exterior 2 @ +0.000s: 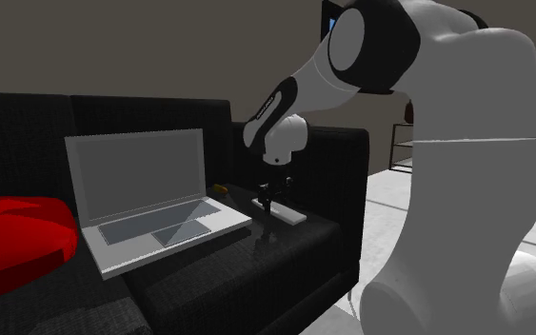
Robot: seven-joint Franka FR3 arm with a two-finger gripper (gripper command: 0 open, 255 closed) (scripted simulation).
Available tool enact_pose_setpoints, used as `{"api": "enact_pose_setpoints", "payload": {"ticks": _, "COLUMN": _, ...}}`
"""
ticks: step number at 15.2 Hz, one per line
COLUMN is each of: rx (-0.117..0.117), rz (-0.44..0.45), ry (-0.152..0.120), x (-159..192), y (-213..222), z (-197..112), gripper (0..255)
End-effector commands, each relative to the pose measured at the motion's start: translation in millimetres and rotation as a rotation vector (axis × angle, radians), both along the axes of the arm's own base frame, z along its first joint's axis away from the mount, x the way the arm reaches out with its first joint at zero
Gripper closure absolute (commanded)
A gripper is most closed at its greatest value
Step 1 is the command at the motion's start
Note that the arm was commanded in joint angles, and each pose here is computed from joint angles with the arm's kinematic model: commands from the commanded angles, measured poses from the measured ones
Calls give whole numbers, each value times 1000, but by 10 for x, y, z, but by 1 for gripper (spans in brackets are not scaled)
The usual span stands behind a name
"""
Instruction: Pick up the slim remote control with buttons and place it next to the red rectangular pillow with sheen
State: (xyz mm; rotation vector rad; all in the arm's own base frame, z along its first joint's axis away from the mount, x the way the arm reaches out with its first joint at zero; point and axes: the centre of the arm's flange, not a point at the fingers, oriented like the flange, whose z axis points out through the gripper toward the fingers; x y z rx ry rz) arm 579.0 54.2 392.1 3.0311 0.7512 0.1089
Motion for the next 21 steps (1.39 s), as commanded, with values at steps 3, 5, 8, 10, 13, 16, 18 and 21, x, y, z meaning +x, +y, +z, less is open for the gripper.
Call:
{"api": "enact_pose_setpoints", "payload": {"ticks": 3, "rx": 0, "rz": 0, "ry": 0, "x": -15, "y": -3, "z": 211, "gripper": 255}}
{"api": "enact_pose_setpoints", "payload": {"ticks": 5, "rx": 0, "rz": 0, "ry": 0, "x": -15, "y": -3, "z": 317, "gripper": 255}}
{"api": "enact_pose_setpoints", "payload": {"ticks": 8, "rx": 0, "rz": 0, "ry": 0, "x": -15, "y": -3, "z": 475, "gripper": 255}}
{"api": "enact_pose_setpoints", "payload": {"ticks": 10, "rx": 0, "rz": 0, "ry": 0, "x": -15, "y": -3, "z": 581, "gripper": 255}}
{"api": "enact_pose_setpoints", "payload": {"ticks": 13, "rx": 0, "rz": 0, "ry": 0, "x": -15, "y": -3, "z": 739, "gripper": 255}}
{"api": "enact_pose_setpoints", "payload": {"ticks": 16, "rx": 0, "rz": 0, "ry": 0, "x": -15, "y": -3, "z": 898, "gripper": 255}}
{"api": "enact_pose_setpoints", "payload": {"ticks": 18, "rx": 0, "rz": 0, "ry": 0, "x": -15, "y": -3, "z": 1003, "gripper": 255}}
{"api": "enact_pose_setpoints", "payload": {"ticks": 21, "rx": 0, "rz": 0, "ry": 0, "x": -15, "y": -3, "z": 1162, "gripper": 255}}
